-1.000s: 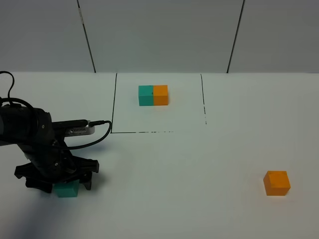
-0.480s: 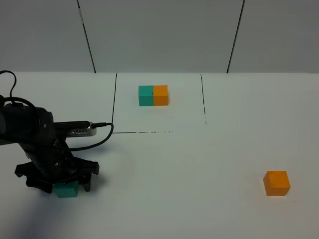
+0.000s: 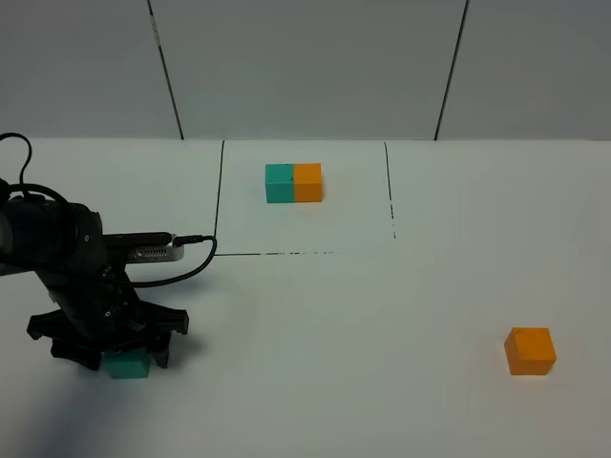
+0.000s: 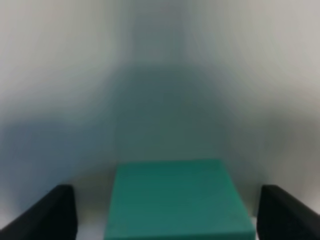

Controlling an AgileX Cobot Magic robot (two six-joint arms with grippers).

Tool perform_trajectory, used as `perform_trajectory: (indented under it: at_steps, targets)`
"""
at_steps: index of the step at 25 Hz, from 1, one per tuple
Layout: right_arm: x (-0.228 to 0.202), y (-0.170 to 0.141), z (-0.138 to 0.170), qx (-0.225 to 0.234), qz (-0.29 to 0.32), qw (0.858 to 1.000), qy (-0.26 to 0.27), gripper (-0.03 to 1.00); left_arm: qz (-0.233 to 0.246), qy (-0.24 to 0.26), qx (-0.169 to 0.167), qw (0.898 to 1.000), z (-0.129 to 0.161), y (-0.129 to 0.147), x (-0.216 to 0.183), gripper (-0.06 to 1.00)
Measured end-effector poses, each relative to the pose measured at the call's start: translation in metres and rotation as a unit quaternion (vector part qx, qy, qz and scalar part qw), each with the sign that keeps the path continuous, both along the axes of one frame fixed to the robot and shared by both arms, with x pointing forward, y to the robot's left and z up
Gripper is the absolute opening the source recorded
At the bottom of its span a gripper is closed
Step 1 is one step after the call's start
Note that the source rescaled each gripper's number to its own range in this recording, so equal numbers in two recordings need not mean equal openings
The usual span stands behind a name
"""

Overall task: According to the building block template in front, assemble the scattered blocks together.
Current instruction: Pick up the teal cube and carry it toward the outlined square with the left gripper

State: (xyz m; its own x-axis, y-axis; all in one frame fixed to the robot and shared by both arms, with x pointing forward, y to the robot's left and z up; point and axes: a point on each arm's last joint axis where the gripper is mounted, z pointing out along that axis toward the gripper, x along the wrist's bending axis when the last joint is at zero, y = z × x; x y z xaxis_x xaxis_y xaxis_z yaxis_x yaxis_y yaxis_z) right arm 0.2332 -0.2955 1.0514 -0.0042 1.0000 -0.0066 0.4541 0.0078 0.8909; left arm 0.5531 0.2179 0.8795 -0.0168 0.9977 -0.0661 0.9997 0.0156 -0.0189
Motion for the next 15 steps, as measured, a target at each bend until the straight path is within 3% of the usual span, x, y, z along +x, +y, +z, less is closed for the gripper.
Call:
perform_trajectory:
  at_steps: [7,12,15]
  targets:
    - [0.0,0.0,0.0,0.0,0.0,1.0,0.0,0.0,0.0,0.023,0.001,1.0,-0.0005,0.0002,-0.0037,0.29]
    - [0.0,0.0,0.0,0.0,0.0,1.0,0.0,0.0,0.0,0.035,0.003,0.999,-0.0009,0.0004,-0.0058,0.01]
    - [0.0,0.0,0.0,0.0,0.0,1.0,0.0,0.0,0.001,0.035,0.003,0.999,-0.0009,0.0004,-0.0058,0.0]
